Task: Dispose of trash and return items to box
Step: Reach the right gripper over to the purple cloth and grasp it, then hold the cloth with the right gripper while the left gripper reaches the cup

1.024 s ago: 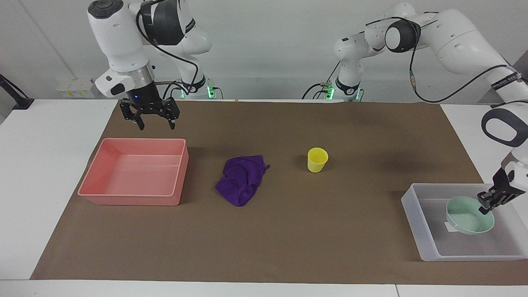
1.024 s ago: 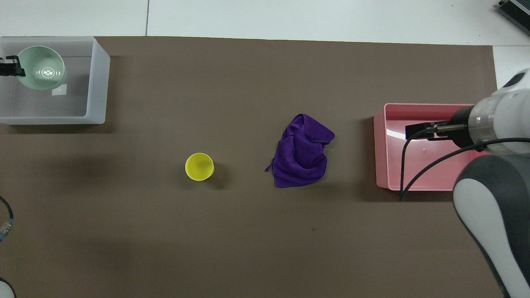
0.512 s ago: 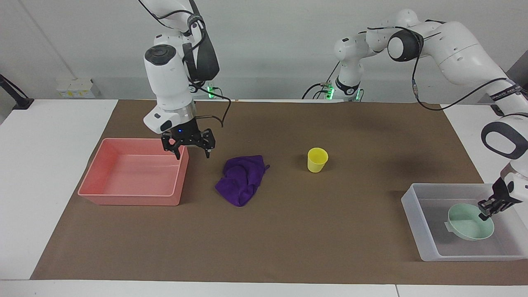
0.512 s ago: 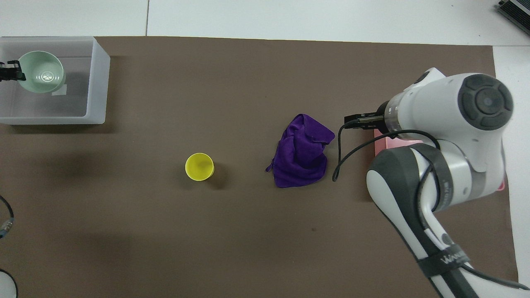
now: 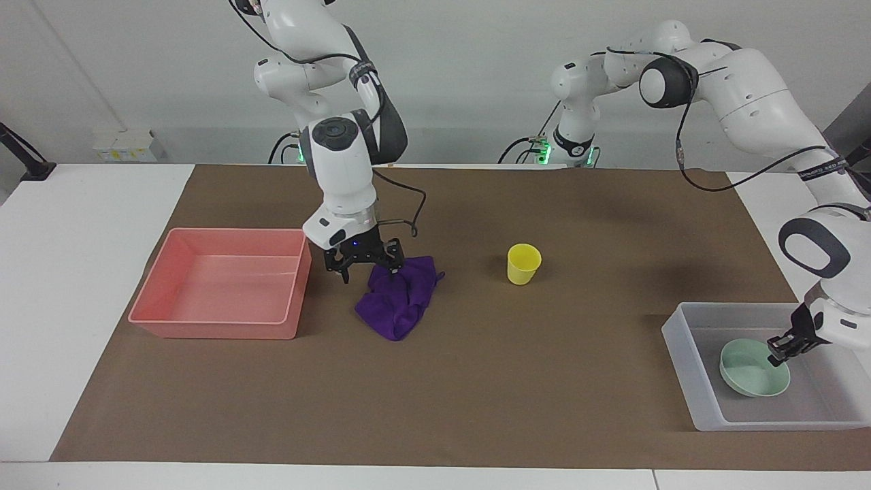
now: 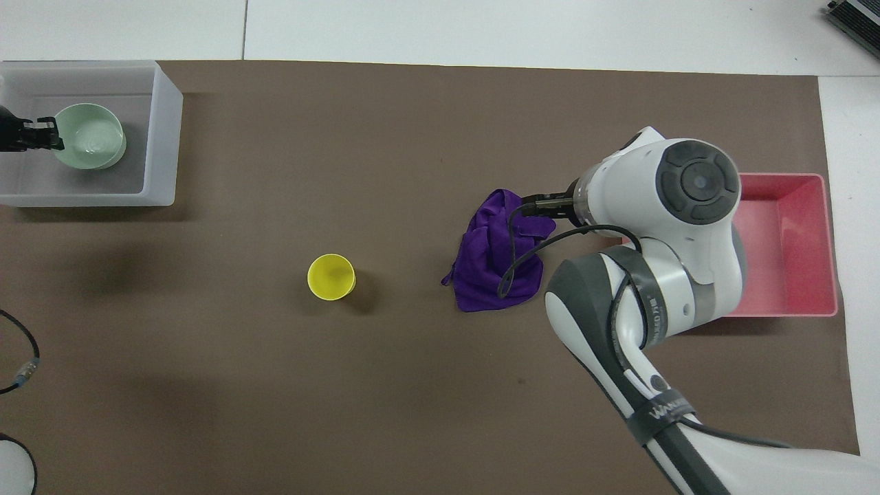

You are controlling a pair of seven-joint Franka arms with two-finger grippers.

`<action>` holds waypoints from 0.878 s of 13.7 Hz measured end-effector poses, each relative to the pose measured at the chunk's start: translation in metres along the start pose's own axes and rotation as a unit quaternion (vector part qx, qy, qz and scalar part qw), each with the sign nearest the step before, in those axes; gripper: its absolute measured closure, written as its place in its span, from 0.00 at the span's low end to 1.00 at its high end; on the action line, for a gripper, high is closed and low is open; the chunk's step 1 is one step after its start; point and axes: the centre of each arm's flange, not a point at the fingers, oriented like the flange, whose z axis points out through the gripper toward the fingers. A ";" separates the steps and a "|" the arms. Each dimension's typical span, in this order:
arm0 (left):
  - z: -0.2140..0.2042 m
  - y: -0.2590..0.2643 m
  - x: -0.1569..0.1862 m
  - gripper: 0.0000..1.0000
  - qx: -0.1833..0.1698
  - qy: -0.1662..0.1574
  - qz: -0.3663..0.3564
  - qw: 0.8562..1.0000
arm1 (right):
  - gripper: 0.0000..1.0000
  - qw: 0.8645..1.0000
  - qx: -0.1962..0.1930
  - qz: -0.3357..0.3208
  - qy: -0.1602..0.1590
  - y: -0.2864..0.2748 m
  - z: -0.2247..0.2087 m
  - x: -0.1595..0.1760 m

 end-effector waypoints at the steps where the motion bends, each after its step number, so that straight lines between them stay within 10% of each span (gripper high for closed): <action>1: 0.001 0.000 0.000 0.79 0.000 -0.001 0.000 1.000 | 0.00 1.000 0.000 0.001 -0.002 -0.011 0.011 -0.004; 7: -0.003 0.004 0.000 0.04 -0.002 0.002 0.023 1.000 | 0.00 1.000 -0.006 -0.001 -0.012 -0.022 0.041 -0.009; 12: -0.033 0.022 0.005 0.00 -0.005 0.017 0.038 0.999 | 0.00 1.000 -0.018 -0.012 -0.021 -0.026 0.056 -0.013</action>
